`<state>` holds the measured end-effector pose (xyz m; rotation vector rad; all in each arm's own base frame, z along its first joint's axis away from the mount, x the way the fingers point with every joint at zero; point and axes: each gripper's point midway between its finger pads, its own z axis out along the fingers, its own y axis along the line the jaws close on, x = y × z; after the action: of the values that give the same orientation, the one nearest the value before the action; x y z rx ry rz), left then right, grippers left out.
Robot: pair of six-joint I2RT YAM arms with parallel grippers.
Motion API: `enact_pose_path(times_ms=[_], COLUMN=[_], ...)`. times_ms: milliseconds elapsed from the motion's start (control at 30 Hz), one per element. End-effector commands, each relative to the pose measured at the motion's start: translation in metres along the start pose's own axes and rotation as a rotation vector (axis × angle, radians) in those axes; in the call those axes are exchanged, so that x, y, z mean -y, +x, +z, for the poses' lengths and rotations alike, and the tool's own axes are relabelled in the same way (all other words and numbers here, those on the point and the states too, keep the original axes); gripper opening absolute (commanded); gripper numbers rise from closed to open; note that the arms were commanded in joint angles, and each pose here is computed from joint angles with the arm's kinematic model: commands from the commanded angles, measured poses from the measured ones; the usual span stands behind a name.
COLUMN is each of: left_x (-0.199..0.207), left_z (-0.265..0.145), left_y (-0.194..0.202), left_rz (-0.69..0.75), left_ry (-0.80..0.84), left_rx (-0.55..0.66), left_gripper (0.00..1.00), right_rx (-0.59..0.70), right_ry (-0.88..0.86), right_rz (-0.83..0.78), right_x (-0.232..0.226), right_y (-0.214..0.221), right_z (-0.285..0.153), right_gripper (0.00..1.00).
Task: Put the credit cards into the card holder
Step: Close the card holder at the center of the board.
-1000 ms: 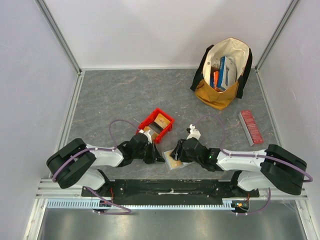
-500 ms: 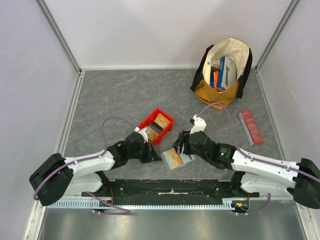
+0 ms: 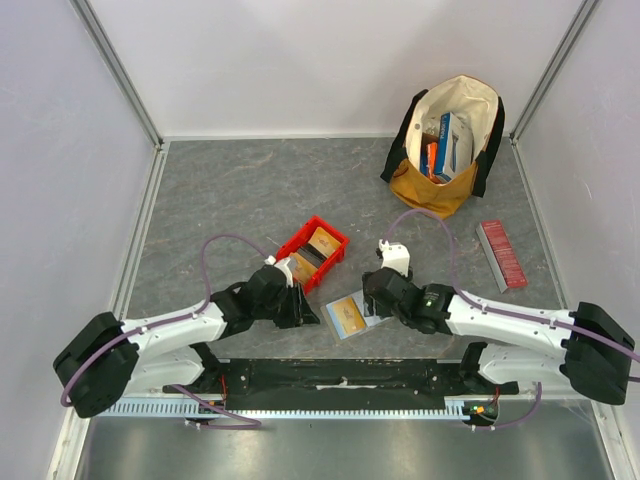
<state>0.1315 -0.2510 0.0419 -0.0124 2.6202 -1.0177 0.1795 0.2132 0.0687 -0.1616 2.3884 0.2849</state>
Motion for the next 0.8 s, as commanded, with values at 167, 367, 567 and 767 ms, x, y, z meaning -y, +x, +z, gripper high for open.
enact_pose_path(times_ms=[167, 367, 567, 767], left_x=[0.012, 0.013, 0.014, 0.010], left_z=[0.000, 0.002, 0.006, 0.008], left_y=[0.003, 0.009, 0.013, 0.017], left_rz=[-0.010, -0.028, -0.059, -0.071], left_ry=[0.079, 0.104, 0.124, 0.116], left_rx=[0.001, -0.019, -0.036, -0.043], left_gripper=[0.36, 0.38, 0.39, 0.41], right_rx=[0.058, 0.022, 0.001, -0.033], right_ry=[0.122, 0.113, 0.076, 0.023], right_rz=[-0.064, -0.076, -0.056, -0.013], right_x=[0.016, 0.022, 0.028, 0.027], right_y=[-0.017, -0.016, -0.013, 0.003], right_z=[0.008, 0.025, 0.029, 0.024], right_gripper=[0.74, 0.62, 0.32, 0.10])
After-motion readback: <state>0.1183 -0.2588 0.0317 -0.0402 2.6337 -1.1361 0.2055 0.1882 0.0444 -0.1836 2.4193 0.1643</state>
